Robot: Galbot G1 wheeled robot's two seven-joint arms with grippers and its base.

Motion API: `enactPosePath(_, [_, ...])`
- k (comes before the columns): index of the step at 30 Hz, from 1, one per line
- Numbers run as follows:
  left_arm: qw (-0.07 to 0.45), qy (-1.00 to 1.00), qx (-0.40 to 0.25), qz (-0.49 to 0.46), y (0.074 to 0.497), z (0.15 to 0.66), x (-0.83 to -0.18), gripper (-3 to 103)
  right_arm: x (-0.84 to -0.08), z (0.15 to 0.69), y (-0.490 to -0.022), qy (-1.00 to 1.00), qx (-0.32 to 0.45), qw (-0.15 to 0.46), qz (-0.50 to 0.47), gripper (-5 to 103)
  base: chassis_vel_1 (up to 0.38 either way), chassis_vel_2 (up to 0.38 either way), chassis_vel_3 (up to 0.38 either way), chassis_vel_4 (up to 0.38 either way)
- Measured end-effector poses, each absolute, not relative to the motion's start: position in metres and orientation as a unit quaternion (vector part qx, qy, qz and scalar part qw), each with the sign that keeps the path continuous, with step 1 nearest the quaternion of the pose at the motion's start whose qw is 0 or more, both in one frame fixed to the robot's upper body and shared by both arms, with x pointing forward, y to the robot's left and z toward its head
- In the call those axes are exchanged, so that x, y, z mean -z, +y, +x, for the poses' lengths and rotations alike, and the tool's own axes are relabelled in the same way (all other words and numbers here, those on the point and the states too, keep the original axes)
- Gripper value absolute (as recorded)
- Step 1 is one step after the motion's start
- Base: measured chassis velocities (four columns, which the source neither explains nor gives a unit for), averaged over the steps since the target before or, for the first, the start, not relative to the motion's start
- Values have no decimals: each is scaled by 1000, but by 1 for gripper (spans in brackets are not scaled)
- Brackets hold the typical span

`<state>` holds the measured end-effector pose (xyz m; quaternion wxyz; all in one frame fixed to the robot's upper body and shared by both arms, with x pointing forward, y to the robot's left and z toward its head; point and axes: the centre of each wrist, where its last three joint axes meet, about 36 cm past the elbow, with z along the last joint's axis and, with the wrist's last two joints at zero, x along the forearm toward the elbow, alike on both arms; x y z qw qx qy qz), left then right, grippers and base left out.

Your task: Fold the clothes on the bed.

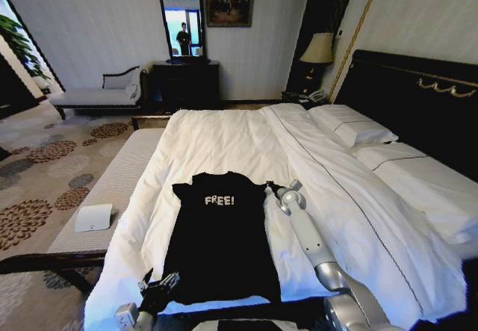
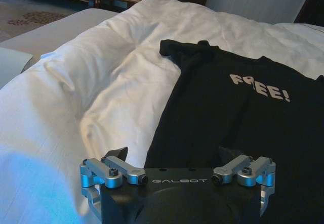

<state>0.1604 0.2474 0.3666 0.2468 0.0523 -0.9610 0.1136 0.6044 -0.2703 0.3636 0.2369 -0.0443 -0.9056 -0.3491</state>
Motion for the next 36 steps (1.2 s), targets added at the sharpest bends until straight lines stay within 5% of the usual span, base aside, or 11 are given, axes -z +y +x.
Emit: enactPosePath(36, [243,-961,-119,54,245,158,-366,100,-371,604,-278,-913,329,197,-140,0,0,0,0,0])
